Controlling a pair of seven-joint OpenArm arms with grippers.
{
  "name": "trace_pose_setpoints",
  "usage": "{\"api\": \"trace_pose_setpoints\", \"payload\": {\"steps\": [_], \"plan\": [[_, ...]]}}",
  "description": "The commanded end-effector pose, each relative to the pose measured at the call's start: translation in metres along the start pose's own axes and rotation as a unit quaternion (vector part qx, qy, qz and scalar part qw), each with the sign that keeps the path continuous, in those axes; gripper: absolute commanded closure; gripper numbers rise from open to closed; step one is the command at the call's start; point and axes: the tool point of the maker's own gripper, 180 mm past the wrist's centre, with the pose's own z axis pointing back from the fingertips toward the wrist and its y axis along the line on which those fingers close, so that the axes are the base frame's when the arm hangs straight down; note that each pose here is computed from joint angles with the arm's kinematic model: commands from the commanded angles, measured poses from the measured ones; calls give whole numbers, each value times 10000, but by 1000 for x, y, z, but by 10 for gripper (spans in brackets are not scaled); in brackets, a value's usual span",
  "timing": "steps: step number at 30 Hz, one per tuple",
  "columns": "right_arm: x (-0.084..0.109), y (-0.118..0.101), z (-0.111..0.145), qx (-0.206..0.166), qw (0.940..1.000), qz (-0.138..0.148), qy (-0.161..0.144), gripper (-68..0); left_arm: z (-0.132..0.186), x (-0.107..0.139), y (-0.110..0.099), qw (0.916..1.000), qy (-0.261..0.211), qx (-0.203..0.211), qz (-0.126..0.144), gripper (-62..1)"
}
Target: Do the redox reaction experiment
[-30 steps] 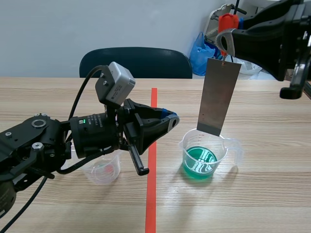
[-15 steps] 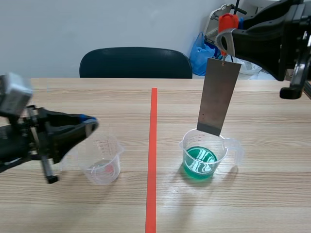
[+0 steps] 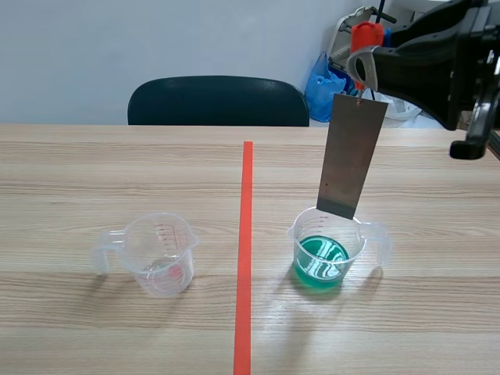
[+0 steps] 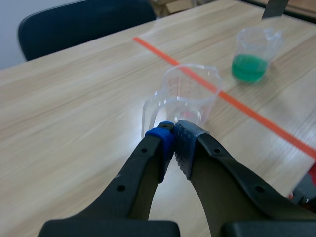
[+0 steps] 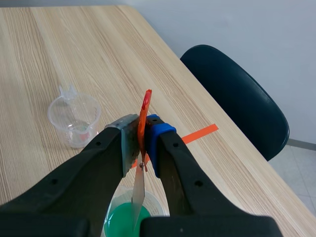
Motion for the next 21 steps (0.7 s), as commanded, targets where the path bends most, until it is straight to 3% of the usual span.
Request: {"api": "trace_pose_setpoints", "payload": {"steps": [1,6,7,14,18,21], "plan": [[12,0,2,36,9998,120,-172,-6,16,3,-5,9996,-151,238,67,-32],[12,0,2,37,9998,120,-174,-6,67,3,-22,9986,206,479,-7,-35],[12,0,2,37,9998,120,-174,-6,75,2,-25,9981,301,532,14,-62],[12,0,2,36,9998,119,-175,-6,101,8,-24,9921,275,1223,-31,-396],[12,0,2,36,9998,119,-175,-6,119,9,-21,9844,222,1744,-13,-623],[12,0,2,37,9998,117,-178,-6,125,9,-22,9806,188,1949,25,-623]]}}
